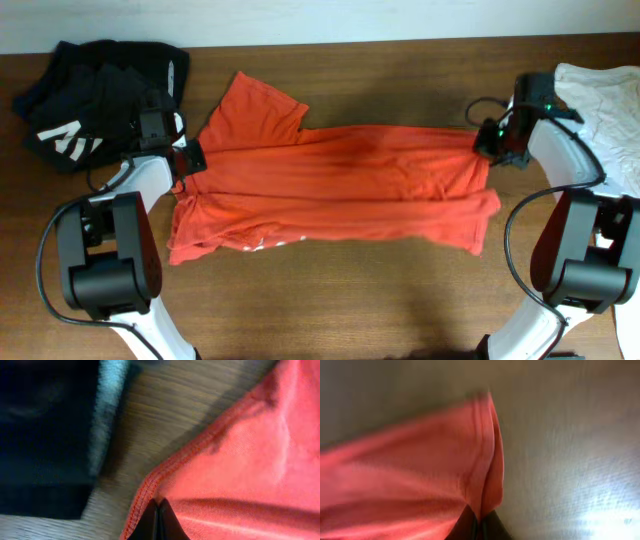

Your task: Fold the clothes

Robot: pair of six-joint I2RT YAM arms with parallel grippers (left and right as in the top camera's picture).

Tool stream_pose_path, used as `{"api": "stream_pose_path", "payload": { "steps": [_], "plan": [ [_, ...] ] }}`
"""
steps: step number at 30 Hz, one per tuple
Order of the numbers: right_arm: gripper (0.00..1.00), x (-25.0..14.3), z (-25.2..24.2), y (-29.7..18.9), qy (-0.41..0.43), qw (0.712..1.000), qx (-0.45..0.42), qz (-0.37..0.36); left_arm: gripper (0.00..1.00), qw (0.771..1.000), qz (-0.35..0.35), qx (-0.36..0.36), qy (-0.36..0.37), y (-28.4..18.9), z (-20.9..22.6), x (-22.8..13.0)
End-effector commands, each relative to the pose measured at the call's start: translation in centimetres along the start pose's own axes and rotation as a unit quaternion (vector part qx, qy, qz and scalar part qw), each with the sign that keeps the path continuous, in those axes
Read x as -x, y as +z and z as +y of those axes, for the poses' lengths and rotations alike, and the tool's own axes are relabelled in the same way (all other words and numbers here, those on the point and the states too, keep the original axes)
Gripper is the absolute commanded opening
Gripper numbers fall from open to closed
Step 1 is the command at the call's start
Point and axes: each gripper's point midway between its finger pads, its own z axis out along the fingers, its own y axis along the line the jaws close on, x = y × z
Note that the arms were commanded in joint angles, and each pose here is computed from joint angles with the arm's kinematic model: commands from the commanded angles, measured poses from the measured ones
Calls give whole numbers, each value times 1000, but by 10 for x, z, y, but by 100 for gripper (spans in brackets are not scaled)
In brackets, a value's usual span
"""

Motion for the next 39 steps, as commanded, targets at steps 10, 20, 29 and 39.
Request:
{"api": "stream_pose_path", "payload": {
  "steps": [10,20,29,39],
  "plan": [
    [99,51,13,-89,-3,999,-19,-36,99,996,-61,38,-57,-105,14,93],
    [99,-48,-8,-89,23,985,-58,162,98,957,277,-78,-38,-151,-40,-101],
    [99,-53,-11,-66,23,985,-56,159,91,975,194,-98,55,-96,-42,-93],
    [99,-47,-10,-64,22,988,-53,145,0,972,202,-87,82,-83,-36,-96]
  ]
}}
